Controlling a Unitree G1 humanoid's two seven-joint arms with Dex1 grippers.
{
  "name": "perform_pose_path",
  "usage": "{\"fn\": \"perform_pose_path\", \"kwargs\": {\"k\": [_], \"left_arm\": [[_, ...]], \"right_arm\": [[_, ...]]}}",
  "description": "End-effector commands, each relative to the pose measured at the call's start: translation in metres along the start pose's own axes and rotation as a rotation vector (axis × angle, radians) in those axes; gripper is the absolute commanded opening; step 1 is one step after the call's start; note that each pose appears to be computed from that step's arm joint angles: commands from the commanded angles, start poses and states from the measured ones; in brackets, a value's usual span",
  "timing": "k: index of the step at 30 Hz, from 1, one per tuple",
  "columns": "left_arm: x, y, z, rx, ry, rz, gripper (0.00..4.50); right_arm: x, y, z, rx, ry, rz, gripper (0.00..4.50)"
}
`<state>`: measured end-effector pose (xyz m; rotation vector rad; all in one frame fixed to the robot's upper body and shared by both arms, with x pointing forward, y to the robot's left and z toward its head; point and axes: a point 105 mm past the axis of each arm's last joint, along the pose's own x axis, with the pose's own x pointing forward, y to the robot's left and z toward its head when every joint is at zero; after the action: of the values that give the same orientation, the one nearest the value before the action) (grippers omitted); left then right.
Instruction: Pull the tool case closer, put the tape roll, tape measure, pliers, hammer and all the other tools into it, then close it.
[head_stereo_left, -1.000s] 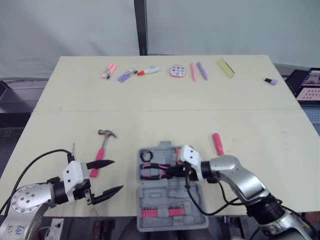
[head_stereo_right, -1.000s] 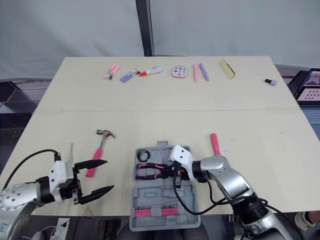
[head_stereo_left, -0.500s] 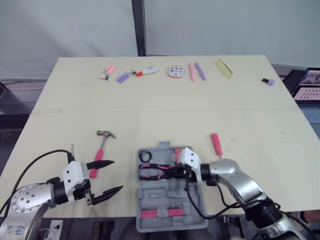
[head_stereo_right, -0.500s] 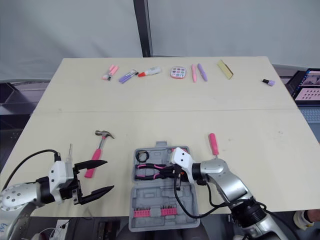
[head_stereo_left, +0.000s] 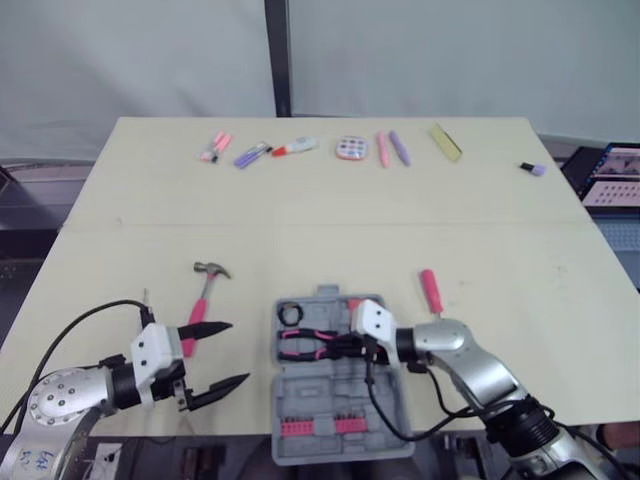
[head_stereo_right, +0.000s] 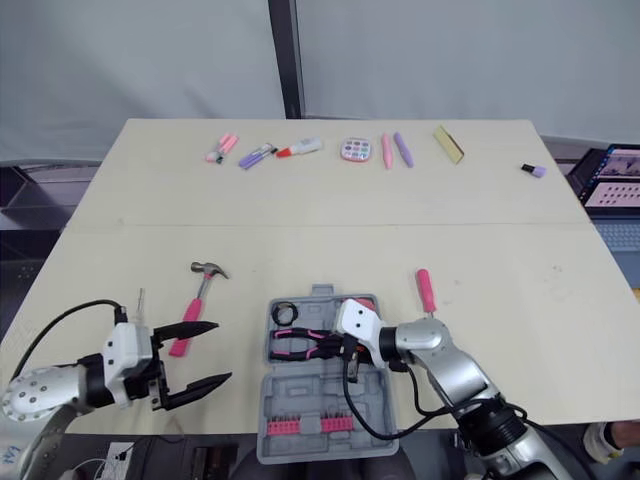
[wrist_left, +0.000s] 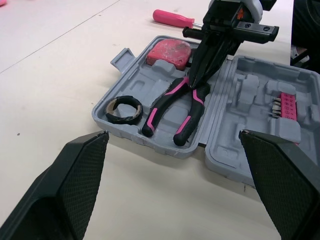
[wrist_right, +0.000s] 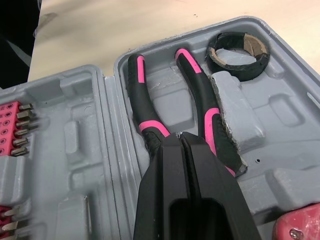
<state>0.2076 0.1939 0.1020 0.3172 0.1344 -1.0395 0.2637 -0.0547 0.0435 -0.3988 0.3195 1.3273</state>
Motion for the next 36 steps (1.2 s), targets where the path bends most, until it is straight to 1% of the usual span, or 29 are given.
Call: {"fn": "perform_pose_path", "kwargs": {"k": [1, 19, 24, 27, 31, 36], "left_arm": [[0.001, -0.002, 0.006, 0.029, -0.018, -0.003, 4.50], [0.004, -0.002, 0.005, 0.021, -0.026, 0.002, 4.50], [0.005, -0.003, 0.004, 0.014, -0.025, -0.003, 4.50], [0.007, -0.004, 0.003, 0.009, -0.024, -0.010, 4.50], [0.010, -0.004, 0.004, 0.006, -0.034, -0.025, 4.50], [0.021, 0.000, 0.009, -0.003, -0.050, -0.036, 4.50]], "right_arm": [[-0.004, 0.012, -0.067, 0.102, 0.245, -0.007, 0.06], [-0.006, 0.016, -0.093, 0.084, 0.369, 0.007, 0.06], [-0.005, 0.014, -0.090, 0.089, 0.357, -0.007, 0.06], [-0.003, 0.009, -0.078, 0.079, 0.311, -0.028, 0.06], [-0.006, -0.005, -0.045, 0.050, 0.220, -0.076, 0.06], [-0.025, -0.023, -0.003, 0.014, 0.128, -0.149, 0.06]]}}
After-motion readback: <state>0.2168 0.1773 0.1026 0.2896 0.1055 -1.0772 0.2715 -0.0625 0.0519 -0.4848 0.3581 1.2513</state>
